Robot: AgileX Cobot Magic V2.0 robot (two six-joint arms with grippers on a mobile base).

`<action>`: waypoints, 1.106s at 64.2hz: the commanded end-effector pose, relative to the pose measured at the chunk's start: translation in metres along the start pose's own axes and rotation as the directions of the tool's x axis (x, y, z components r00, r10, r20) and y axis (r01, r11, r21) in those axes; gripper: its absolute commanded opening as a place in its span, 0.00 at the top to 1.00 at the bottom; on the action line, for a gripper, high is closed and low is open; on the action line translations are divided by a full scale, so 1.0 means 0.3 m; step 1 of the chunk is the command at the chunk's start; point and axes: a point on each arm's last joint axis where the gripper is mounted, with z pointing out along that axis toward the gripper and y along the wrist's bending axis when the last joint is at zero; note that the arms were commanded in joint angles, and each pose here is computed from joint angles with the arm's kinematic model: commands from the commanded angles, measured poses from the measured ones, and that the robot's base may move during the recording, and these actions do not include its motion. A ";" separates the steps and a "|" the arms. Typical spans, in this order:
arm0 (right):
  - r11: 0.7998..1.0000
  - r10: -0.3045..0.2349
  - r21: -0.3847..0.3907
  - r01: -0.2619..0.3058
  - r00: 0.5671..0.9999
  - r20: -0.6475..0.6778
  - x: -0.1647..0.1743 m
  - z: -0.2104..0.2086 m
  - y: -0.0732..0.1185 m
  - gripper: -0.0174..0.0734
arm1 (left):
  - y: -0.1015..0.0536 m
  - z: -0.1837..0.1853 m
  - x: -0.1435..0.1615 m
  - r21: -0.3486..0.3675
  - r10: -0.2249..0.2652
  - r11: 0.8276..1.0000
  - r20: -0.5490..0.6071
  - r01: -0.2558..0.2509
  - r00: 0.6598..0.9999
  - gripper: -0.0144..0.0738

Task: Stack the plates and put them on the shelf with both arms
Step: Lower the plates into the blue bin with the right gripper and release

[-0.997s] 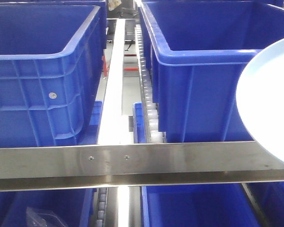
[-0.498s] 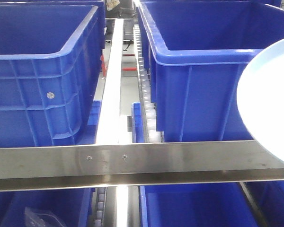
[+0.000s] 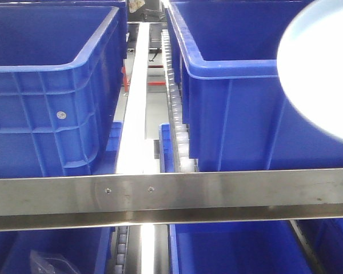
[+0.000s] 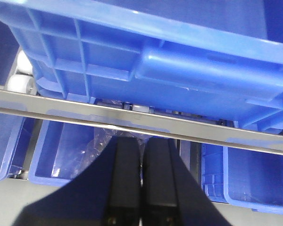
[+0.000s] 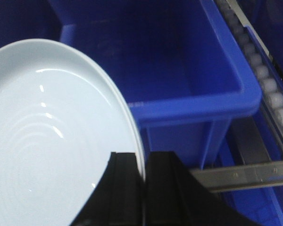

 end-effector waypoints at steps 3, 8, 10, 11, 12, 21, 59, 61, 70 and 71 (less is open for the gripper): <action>0.999 0.004 -0.037 0.003 0.984 0.176 -0.194 0.055 0.037 0.74 | -0.014 -0.013 -0.047 0.029 -0.001 1.000 0.089 -0.002 0.996 0.73; 0.999 0.004 -0.042 0.004 0.980 0.197 -0.273 0.120 0.052 0.74 | -0.014 -0.013 -0.047 0.029 -0.001 1.000 0.089 -0.002 0.996 0.73; 0.999 0.005 -0.046 0.005 0.977 0.215 -0.314 0.142 0.059 0.74 | -0.014 -0.013 -0.047 0.029 -0.001 1.000 0.089 -0.002 0.996 0.73; 0.999 0.005 -0.047 0.005 0.975 0.221 -0.329 0.156 0.062 0.74 | -0.014 -0.013 -0.047 0.029 -0.001 1.000 0.089 -0.002 0.996 0.73; 0.999 0.005 -0.046 0.005 0.976 0.216 -0.341 0.180 0.065 0.74 | -0.014 -0.013 -0.047 0.029 -0.001 1.000 0.089 -0.002 0.996 0.73; 0.999 0.007 -0.052 0.006 0.969 0.245 -0.458 0.311 0.087 0.63 | -0.014 -0.013 -0.047 0.029 -0.001 1.000 0.089 -0.002 0.996 0.73; 0.998 0.011 -0.064 0.010 0.948 0.318 -0.217 0.029 0.041 0.69 | -0.014 -0.013 -0.047 0.029 -0.001 1.000 0.089 -0.002 0.996 0.73; 0.998 0.012 -0.065 0.009 0.948 0.318 -0.174 0.004 0.033 0.77 | -0.014 -0.013 -0.047 0.029 -0.001 1.000 0.089 -0.002 0.996 0.73; 0.998 0.012 -0.065 0.009 0.949 0.316 -0.024 -0.044 0.006 0.75 | -0.014 -0.013 -0.047 0.029 -0.001 1.000 0.089 -0.002 0.996 0.73; 0.998 0.012 -0.065 0.009 0.948 0.319 -0.010 -0.048 0.004 0.75 | -0.014 -0.013 -0.047 0.029 -0.001 1.000 0.089 -0.002 0.996 0.73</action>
